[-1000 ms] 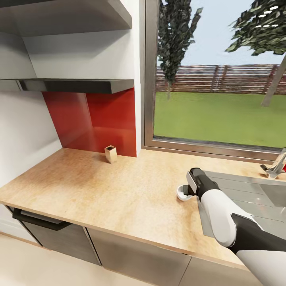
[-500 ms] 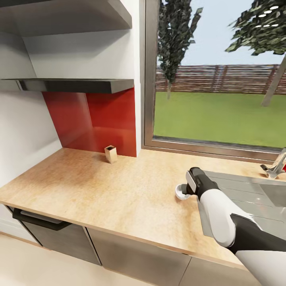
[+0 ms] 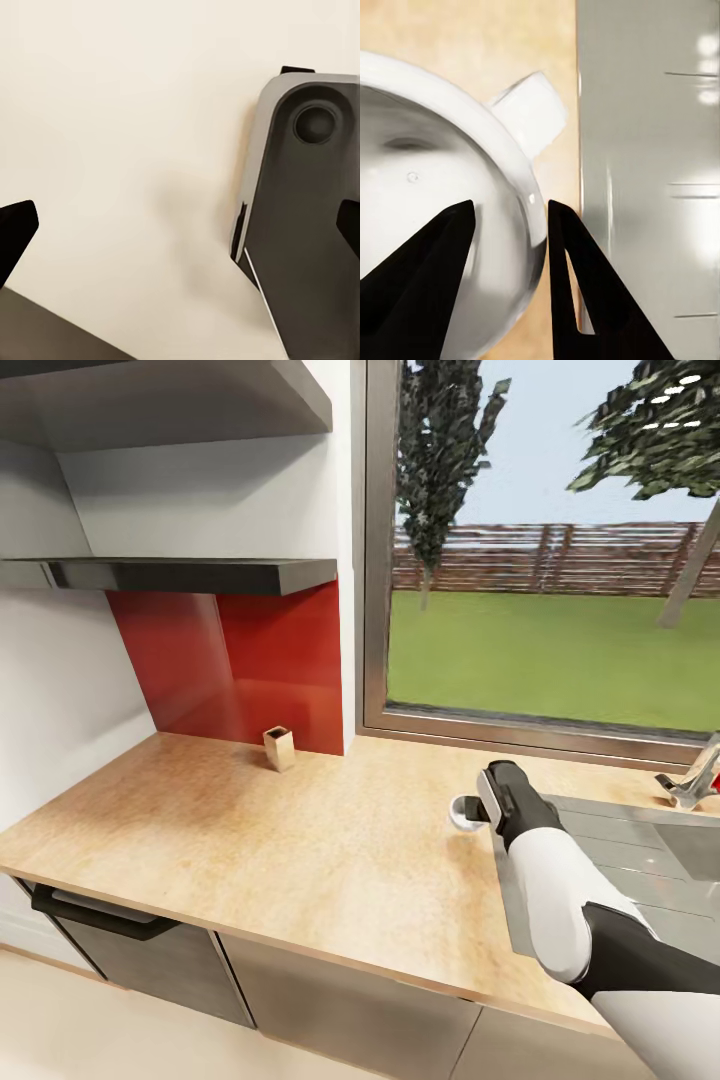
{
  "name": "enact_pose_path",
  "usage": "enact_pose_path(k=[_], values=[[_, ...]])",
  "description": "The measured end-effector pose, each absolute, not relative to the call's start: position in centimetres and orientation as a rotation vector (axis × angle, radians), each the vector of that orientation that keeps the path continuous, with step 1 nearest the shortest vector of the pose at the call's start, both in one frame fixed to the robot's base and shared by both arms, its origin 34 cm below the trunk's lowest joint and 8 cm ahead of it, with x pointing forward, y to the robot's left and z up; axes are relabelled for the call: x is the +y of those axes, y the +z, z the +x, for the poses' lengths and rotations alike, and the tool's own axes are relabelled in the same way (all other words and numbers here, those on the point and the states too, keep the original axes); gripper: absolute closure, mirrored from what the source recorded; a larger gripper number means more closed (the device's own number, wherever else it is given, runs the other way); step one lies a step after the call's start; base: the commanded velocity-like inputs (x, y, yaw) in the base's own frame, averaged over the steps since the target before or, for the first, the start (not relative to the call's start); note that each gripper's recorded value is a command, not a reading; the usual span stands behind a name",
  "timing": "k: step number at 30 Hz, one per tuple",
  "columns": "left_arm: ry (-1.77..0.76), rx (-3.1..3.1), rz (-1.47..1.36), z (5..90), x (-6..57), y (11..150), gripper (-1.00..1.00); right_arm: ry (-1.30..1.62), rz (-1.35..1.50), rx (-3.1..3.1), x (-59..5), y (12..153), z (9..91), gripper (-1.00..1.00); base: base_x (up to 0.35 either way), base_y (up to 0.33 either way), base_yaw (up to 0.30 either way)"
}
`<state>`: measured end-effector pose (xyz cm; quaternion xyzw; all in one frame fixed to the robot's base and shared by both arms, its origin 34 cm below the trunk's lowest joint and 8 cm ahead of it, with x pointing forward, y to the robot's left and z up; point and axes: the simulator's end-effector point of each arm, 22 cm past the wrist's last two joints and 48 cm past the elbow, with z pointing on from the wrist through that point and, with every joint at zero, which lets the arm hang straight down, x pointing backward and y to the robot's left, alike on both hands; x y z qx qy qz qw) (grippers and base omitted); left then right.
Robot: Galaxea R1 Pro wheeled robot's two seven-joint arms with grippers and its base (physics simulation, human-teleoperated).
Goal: Set up a coffee station on the kitchen countertop: keep the coffee maker on the countertop, move the bottle of coffee from the kitchen shelf to the counter next to the coffee maker, place a paper coffee filter on top of the coffee maker, put the saucer next to the coffee maker with the coffee cup on the saucer, and place the electric kettle next to the coffee maker.
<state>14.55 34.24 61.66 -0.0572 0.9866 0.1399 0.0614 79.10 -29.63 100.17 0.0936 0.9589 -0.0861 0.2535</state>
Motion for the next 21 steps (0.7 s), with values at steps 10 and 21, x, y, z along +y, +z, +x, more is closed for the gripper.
enact_pose_path(k=[10,21], values=[[0.413,2.983,-0.170,14.70,33.82,61.60,-1.00,-0.223,0.243,2.608,-28.84,100.14,79.15,1.00,-0.004,-0.219,0.000],[0.405,2.982,-0.174,14.86,33.39,61.55,-1.00,-0.220,0.245,2.606,-28.86,100.18,79.22,1.00,-0.138,-0.257,0.000]])
